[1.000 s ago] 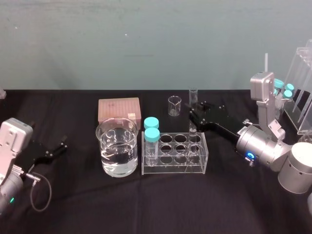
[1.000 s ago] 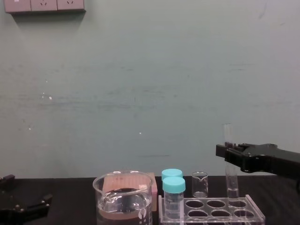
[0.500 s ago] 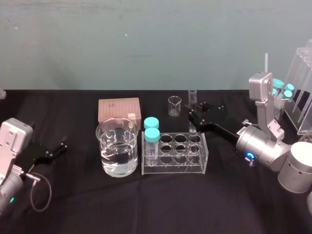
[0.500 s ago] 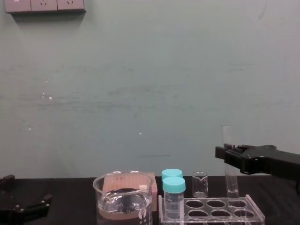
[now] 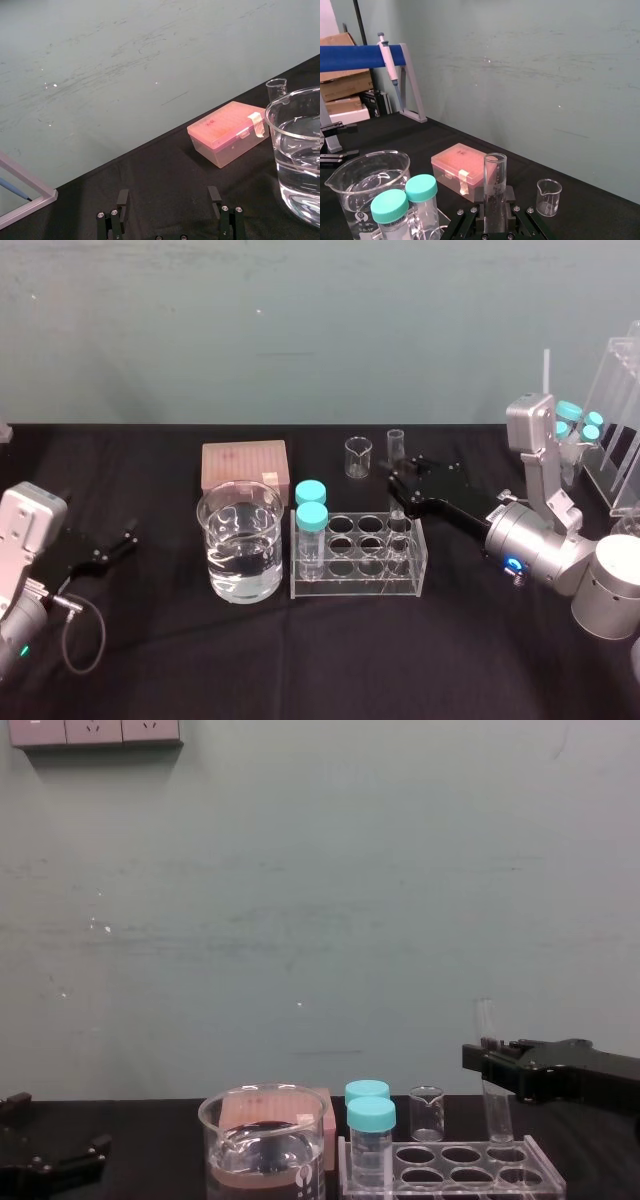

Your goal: Hold the test tube with one hand and immerse one end into the beaker, then return it to the test tube rack.

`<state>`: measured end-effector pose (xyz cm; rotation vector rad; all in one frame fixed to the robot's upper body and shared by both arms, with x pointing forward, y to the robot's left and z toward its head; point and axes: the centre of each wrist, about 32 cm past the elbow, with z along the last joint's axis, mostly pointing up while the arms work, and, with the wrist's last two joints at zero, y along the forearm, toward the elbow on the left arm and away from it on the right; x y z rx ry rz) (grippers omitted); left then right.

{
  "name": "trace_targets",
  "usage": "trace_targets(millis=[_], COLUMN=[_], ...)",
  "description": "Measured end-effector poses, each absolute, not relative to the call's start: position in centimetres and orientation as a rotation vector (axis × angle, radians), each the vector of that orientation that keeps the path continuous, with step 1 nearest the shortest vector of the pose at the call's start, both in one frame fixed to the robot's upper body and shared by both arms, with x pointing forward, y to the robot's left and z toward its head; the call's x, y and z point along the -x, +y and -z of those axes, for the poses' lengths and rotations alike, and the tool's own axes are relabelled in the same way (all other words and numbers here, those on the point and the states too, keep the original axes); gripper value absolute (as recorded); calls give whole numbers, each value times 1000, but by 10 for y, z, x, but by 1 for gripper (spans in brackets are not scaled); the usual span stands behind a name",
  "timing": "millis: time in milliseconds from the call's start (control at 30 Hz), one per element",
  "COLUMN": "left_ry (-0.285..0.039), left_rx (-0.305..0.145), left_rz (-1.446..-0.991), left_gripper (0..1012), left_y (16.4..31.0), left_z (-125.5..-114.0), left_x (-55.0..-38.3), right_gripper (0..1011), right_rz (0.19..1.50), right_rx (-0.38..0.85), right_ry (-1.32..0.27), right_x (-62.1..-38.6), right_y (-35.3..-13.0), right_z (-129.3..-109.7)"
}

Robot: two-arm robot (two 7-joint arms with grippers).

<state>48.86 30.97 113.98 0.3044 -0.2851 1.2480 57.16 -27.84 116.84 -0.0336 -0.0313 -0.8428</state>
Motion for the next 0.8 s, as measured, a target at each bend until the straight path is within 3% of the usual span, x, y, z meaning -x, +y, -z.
trace_targets(millis=[367,500,800], left_ry=[-285,-285,-285], left_rx=[-304,-304,-304], left_rz=[-1248,-1248,-1248], left_gripper=[1000,1000,1000], left_y=[310,310,310], left_z=[-1140,-1140,-1140], left_x=[-489,-489,-489], right_gripper=[228,314,622], right_rz=[843,843,843], right_rx=[30,29,26], right_ry=[-31,-30,-29], right_x=[-572,-572,-572], right_y=[-278,-278,-278], right_z=[-1169,-1169,-1169])
